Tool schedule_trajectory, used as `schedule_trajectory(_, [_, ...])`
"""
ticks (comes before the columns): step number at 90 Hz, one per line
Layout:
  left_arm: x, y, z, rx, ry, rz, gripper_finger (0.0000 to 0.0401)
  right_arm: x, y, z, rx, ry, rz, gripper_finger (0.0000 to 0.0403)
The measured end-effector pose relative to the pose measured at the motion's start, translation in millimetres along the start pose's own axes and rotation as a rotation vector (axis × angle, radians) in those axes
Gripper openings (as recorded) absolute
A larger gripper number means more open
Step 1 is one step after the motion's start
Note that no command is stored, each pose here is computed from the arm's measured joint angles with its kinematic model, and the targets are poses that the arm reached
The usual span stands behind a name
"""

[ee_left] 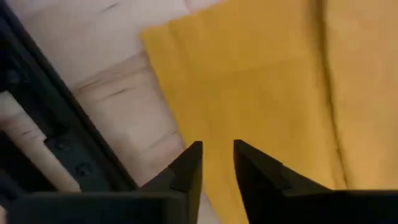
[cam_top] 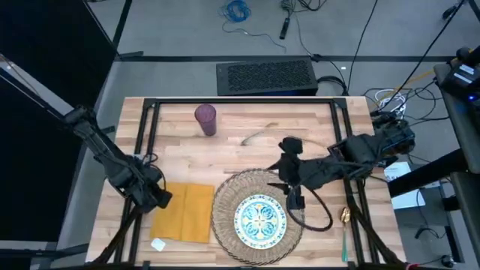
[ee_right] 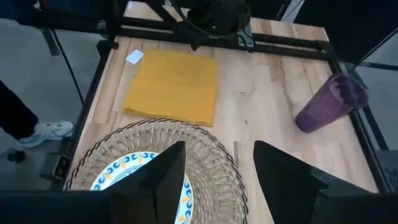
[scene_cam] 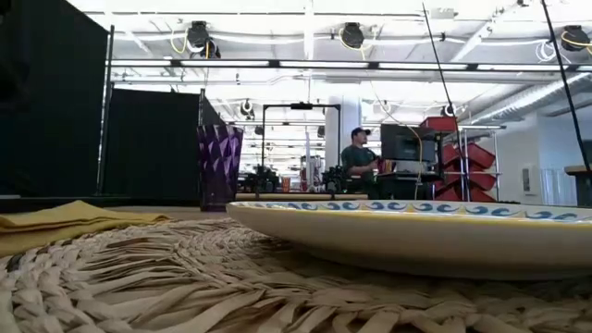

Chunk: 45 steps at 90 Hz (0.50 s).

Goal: Set table place
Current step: Fold the yellow table napkin

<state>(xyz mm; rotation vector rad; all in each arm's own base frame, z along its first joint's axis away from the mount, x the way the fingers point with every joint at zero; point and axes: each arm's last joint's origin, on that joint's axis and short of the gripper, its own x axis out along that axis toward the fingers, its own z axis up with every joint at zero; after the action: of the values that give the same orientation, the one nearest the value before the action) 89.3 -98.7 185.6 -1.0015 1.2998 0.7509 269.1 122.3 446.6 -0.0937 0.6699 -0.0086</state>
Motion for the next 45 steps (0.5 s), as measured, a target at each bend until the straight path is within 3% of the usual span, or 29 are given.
schedule_trajectory(45, [17.9, -9.9, -5.2, -0.126, -0.068, 0.019, 0.0109, 0.0, 0.6, -1.4, -0.002, 0.013, -0.002, 0.0178])
